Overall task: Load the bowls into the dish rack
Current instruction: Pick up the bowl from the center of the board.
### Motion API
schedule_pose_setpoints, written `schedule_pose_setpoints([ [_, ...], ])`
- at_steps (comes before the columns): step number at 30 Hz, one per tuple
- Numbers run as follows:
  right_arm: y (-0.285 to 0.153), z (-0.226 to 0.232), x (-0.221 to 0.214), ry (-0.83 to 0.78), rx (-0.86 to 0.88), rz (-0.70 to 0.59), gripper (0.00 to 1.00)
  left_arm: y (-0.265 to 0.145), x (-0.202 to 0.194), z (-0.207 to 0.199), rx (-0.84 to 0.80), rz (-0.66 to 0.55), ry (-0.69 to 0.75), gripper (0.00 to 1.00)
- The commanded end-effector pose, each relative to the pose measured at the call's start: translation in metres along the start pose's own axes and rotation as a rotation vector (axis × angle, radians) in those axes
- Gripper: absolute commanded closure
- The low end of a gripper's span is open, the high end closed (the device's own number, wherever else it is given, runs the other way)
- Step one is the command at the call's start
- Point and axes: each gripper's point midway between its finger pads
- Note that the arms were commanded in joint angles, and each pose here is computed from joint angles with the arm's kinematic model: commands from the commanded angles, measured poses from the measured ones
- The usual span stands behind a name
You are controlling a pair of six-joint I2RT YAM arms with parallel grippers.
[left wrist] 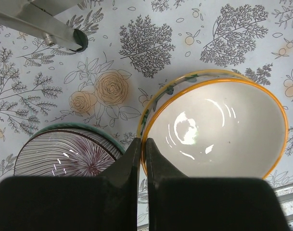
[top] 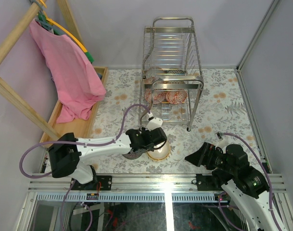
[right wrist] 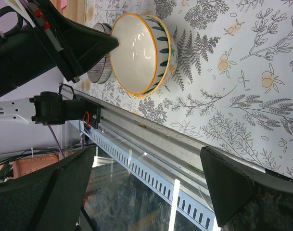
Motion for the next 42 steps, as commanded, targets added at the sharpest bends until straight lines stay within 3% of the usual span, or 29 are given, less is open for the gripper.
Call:
schedule_pose_setpoints([
  [1,0.002,0.01,-0.001,0.009,0.055,0.01,0.01,-0.016,0.023,-0.004,-0.025,-0.057,-0.048,1.0],
  [42,0.008,0.024,0.009,0.021,0.112,0.003,0.01,-0.083,0.047,0.006,-0.135,-0.139,-0.184,1.0],
])
Point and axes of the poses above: each gripper's point midway between its finger pads, its own y axis out along the fingers, its own z axis along the line the jaws close on, x = y × z, and after that the axes turned 5 degrees about -y, right-handed
